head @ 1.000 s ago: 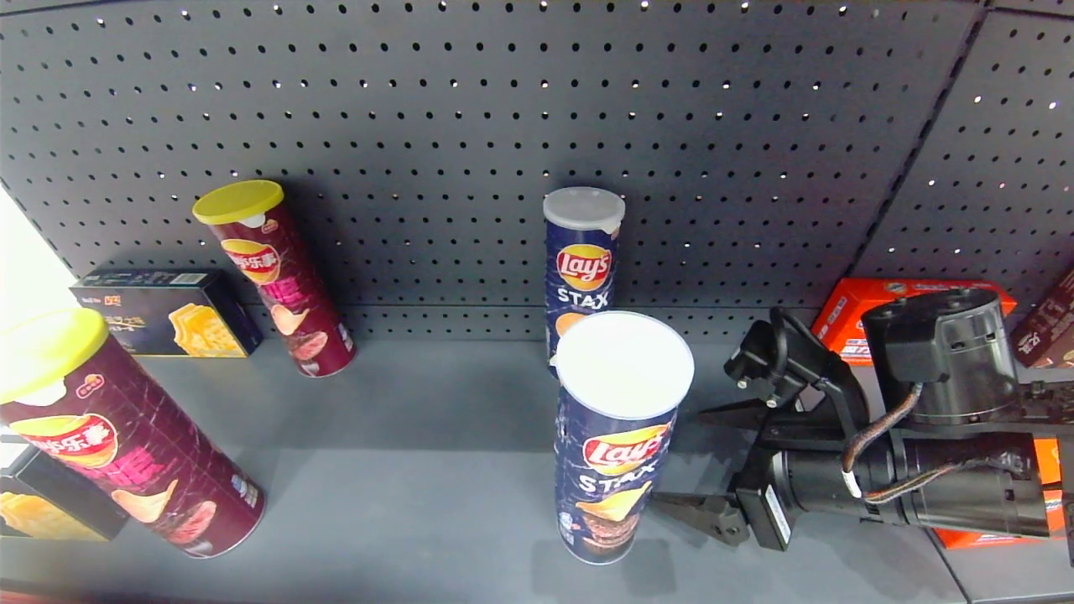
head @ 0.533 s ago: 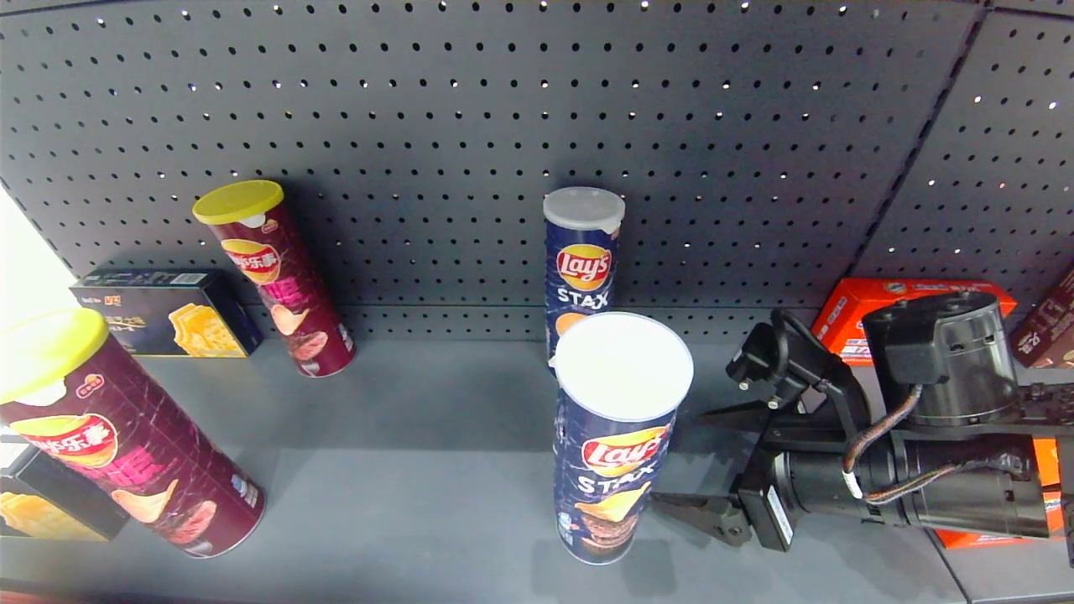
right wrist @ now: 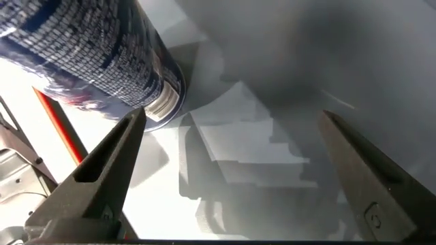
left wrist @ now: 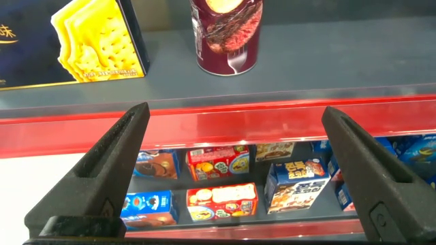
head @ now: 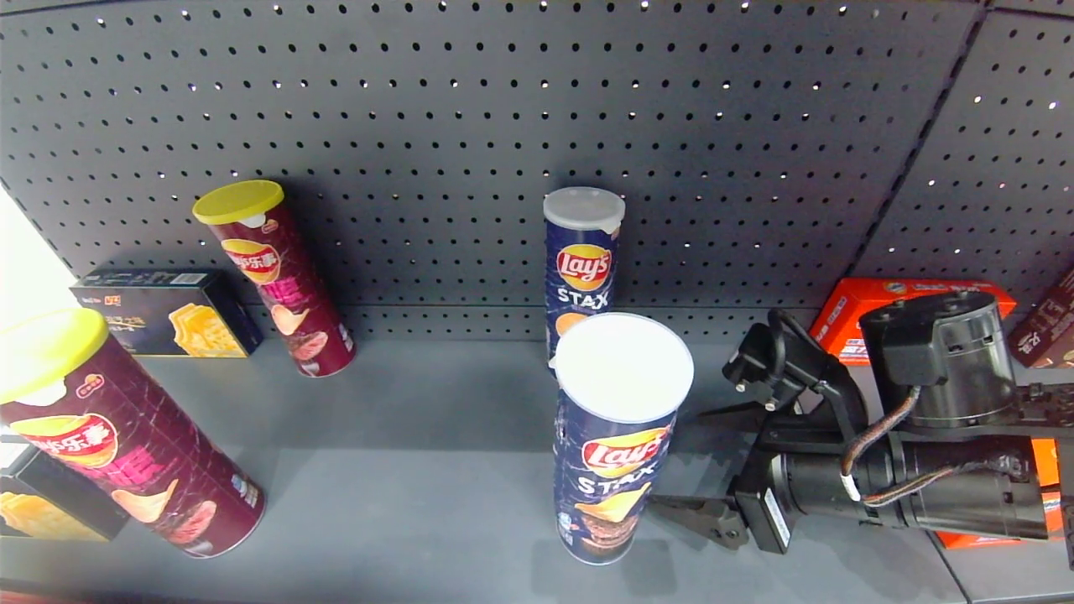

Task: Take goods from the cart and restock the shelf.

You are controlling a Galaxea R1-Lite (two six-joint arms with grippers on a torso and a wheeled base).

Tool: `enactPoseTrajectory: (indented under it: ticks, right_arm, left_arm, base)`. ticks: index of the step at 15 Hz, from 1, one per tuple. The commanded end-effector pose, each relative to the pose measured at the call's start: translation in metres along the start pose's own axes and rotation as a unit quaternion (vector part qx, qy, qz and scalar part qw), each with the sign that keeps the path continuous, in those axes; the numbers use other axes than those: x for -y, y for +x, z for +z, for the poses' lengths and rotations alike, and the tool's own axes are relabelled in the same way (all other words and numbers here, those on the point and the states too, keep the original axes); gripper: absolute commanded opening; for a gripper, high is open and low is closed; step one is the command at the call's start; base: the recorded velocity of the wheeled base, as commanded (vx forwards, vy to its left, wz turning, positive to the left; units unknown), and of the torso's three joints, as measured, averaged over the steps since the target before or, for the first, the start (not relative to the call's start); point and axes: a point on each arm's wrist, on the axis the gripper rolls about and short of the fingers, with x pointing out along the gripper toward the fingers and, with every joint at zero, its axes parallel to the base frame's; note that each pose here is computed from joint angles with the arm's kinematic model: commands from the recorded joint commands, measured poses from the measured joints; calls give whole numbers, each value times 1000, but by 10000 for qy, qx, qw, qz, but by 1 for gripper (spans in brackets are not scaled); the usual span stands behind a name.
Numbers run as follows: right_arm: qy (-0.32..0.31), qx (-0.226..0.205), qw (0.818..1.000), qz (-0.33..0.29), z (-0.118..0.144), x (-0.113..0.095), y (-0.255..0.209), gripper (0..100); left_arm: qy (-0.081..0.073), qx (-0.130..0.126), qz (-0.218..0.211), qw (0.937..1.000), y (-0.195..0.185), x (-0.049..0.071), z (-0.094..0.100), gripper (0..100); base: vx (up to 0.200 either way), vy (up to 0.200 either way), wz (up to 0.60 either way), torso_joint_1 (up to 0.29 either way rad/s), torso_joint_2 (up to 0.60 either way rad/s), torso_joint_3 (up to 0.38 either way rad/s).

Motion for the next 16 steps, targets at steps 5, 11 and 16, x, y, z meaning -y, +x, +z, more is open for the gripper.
enactPoseTrajectory:
  ticks: [5, 11, 16]
  right_arm:
    - [-33, -39, 10000, 81, 0, -4, 4, 100]
    - [-34, -32, 10000, 80, -1, -4, 1, 100]
    - [152, 641, 9955, -677, 3, 17, -59, 100]
  left_arm:
    - [-5, -4, 0, 10000, 0, 0, 0, 100]
    - [3, -4, 0, 10000, 0, 0, 0, 100]
    - [2, -12, 0, 10000, 0, 0, 0, 100]
  base:
    - [0, 0, 0, 0, 0, 0]
    - [0, 0, 0, 0, 0, 0]
    - [0, 0, 0, 0, 0, 0]
